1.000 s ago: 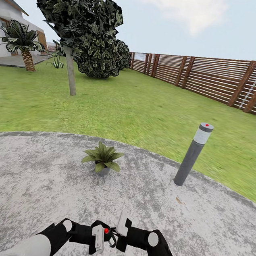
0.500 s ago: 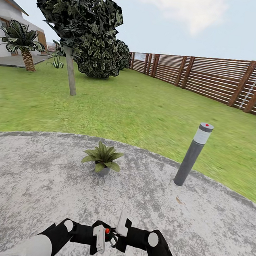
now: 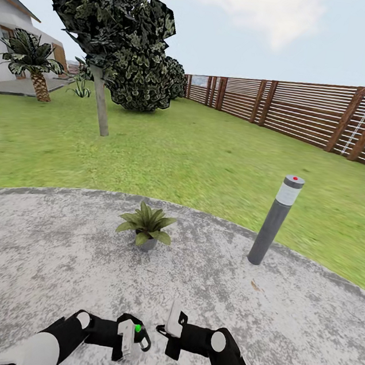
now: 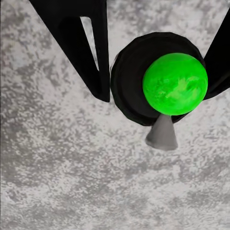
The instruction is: Pick up the pesticide atomizer in the garden and spray insectifuge to fully cover both potted plants in the garden.
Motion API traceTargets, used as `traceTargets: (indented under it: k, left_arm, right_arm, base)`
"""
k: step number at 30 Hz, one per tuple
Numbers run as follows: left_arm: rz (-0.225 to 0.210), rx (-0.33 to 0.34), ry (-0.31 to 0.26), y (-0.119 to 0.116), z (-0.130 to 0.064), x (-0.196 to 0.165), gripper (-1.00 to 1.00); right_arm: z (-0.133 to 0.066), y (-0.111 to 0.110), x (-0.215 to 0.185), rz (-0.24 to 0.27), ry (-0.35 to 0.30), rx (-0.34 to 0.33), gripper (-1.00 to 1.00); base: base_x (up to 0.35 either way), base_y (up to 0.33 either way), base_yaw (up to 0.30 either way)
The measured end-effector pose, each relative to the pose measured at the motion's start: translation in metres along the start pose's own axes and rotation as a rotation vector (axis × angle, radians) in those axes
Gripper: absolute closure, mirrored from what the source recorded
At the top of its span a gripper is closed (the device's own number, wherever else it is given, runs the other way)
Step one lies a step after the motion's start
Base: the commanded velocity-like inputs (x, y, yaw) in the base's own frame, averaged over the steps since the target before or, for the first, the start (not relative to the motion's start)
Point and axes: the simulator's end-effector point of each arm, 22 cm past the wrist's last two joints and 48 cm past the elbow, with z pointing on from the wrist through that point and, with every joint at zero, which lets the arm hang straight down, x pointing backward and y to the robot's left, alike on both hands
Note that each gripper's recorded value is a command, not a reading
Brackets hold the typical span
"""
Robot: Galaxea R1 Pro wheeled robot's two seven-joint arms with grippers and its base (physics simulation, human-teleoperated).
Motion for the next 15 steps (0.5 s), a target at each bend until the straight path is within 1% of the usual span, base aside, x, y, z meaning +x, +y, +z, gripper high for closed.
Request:
traceTargets:
  k: [3,5,6,8,9,10,11,12,13,15]
  left_arm:
    - [-0.004,-0.018,0.038,0.009,-0.017,0.023,1.00]
    - [-0.013,-0.044,0.097,0.021,-0.045,0.056,1.00]
    - [-0.016,-0.053,0.112,0.024,-0.054,0.065,1.00]
    - [-0.024,-0.075,0.156,0.033,-0.077,0.090,1.00]
    - [-0.029,-0.086,0.171,0.036,-0.085,0.098,1.00]
    - [-0.035,-0.094,0.175,0.038,-0.089,0.101,1.00]
    - [-0.049,-0.123,0.171,0.046,-0.093,0.102,1.00]
    - [-0.063,-0.159,0.159,0.054,-0.095,0.100,1.00]
    - [-0.081,-0.204,0.144,0.063,-0.097,0.098,1.00]
    - [-0.127,-0.314,0.111,0.085,-0.104,0.096,1.00]
  right_arm:
    - [0.000,0.001,0.001,0.002,0.001,-0.002,1.00]
    - [0.001,0.002,0.001,0.004,0.001,-0.004,1.00]
    - [0.001,0.002,0.001,0.005,0.001,-0.003,1.00]
    - [0.000,0.000,0.003,0.009,0.002,0.004,1.00]
    - [0.000,0.000,0.003,0.010,0.003,0.007,1.00]
    - [0.000,-0.001,0.004,0.011,0.003,0.008,1.00]
    - [-0.001,-0.001,0.009,0.033,0.008,0.021,1.00]
    - [-0.004,-0.009,0.021,0.081,0.014,0.068,1.00]
    - [-0.009,-0.016,0.037,0.143,0.026,0.125,1.00]
    - [-0.038,-0.033,0.095,0.267,0.092,0.254,1.00]
  base:
    - [0.000,0.000,0.000]
    - [0.000,0.000,0.000]
    - [0.000,0.000,0.000]
    - [0.000,0.000,0.000]
    - [0.000,0.000,0.000]
    - [0.000,0.000,0.000]
    - [0.000,0.000,0.000]
    - [0.000,0.000,0.000]
    - [0.000,0.000,0.000]
    - [0.000,0.000,0.000]
